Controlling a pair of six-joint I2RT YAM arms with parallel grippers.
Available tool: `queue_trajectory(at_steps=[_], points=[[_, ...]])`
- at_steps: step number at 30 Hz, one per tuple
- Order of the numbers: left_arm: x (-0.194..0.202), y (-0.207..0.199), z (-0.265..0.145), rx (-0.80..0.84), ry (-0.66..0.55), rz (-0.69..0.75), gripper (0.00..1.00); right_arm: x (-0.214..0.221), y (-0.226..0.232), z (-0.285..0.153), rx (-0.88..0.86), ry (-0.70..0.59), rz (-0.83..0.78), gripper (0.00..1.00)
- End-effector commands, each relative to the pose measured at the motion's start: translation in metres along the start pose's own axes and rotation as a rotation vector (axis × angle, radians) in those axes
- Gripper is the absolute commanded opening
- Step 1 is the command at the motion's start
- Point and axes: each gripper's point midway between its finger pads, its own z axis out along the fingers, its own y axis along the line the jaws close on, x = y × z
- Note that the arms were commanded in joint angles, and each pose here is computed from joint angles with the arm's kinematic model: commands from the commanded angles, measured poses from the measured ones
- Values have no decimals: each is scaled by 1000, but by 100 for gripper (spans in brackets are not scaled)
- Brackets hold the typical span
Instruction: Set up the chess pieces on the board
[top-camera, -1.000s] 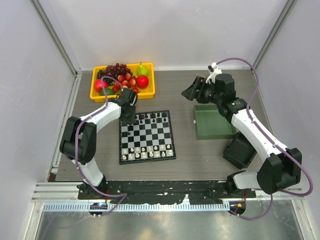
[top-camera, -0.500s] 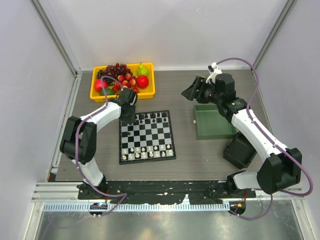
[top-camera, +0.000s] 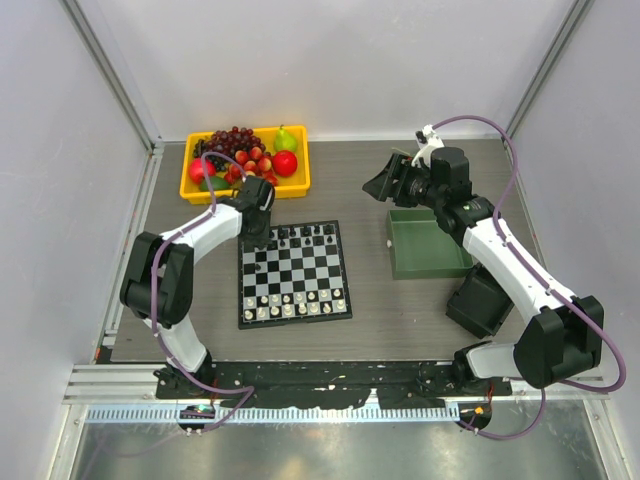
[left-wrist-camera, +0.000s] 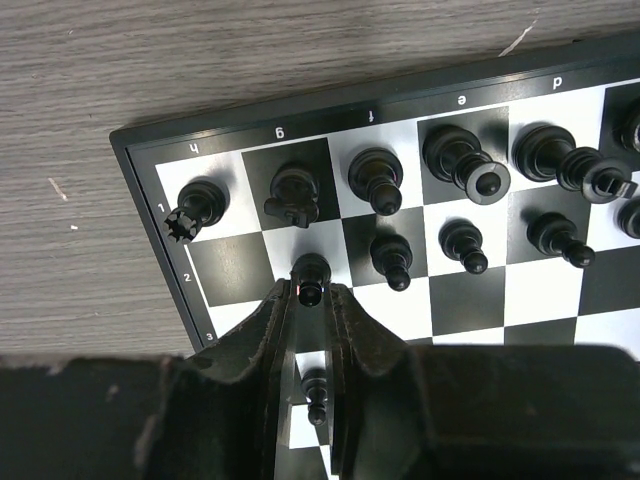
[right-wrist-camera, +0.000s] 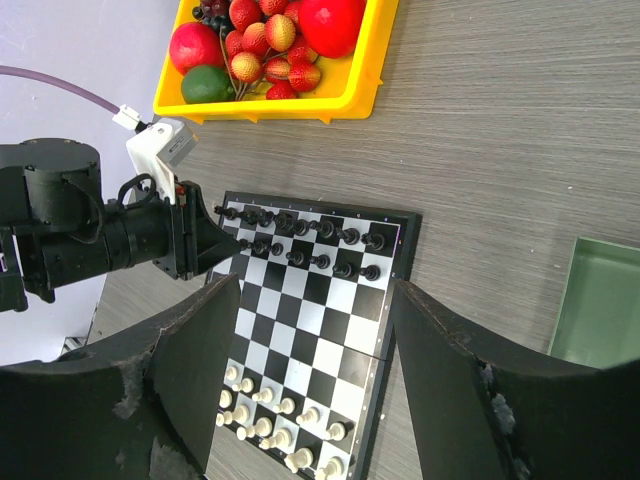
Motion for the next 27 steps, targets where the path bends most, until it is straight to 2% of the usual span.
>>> queue_trajectory(at_steps=[1,15,27], points=[[-15,-1,-1,5,-50,-18,24,-10,5,1,-26,-32,-9,69],[-21,0,-36,42,-136,-41,34,-12,6,0,-33,-33,-9,69],[21,7,-46,65,-122,-54,36,-11,6,0,-35,-30,-6,69]])
